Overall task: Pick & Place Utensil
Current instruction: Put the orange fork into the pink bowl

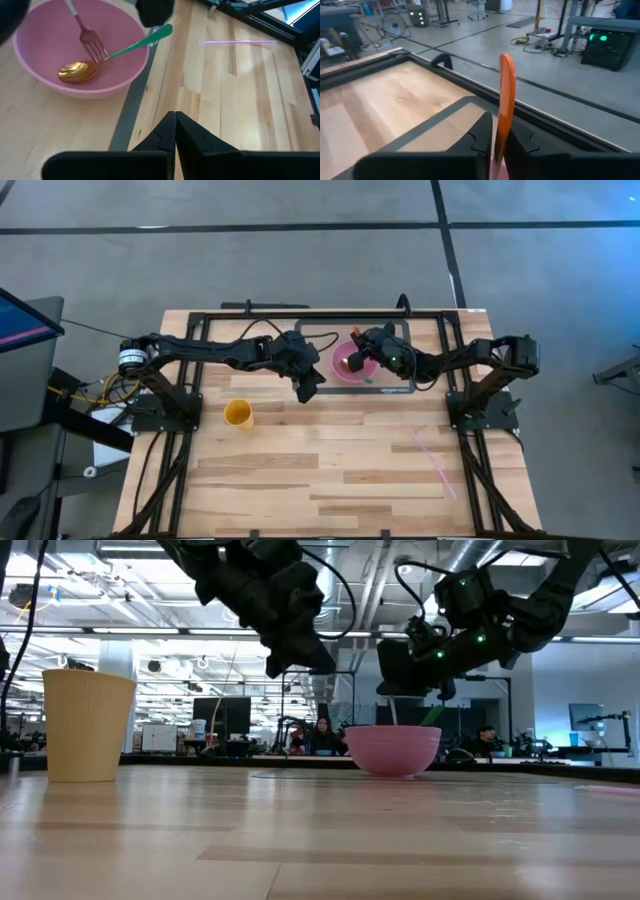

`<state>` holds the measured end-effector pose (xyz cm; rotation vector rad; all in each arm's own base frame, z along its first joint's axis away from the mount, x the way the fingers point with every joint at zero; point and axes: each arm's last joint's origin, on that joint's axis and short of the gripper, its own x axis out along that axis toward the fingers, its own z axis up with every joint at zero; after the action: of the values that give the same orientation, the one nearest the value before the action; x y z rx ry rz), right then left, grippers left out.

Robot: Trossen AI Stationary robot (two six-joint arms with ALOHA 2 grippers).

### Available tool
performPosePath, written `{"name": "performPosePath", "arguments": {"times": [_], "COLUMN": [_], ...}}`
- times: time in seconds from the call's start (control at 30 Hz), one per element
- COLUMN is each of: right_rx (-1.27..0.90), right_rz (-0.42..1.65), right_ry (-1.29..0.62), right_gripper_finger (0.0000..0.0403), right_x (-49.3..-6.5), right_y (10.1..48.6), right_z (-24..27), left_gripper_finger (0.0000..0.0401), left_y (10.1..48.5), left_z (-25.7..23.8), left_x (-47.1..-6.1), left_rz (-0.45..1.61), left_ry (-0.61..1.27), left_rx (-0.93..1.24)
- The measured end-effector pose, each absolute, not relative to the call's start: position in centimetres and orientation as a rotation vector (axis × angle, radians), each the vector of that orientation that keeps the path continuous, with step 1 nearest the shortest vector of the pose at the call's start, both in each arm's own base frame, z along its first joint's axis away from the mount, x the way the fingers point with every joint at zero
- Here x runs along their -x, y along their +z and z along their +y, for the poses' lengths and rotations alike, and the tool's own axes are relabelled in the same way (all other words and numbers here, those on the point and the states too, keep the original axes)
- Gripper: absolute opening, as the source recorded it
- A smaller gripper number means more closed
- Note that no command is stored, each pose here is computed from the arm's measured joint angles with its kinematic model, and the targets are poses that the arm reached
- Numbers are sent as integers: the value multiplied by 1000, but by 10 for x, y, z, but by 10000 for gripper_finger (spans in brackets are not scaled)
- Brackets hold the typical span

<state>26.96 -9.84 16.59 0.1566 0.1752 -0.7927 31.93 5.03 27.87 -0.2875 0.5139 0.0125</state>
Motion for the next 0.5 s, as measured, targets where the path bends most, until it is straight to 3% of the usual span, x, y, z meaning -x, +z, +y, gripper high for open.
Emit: {"name": "performPosePath", "arguments": {"times": [0.33, 0.5], "right_rx": [-173, -173], "right_rz": [222, 223], "right_ry": [-799, -800], "right_gripper_finger": [88, 113], "right_x": [-268, -268], "right_y": [161, 161], "right_z": [-98, -98], "left_gripper_finger": [12, 10], "left_y": [277, 279], "left_z": [51, 55], "left_x": [-320, -326], "left_rz": [485, 413], "left_ry": [20, 108], "left_rx": [307, 265]}}
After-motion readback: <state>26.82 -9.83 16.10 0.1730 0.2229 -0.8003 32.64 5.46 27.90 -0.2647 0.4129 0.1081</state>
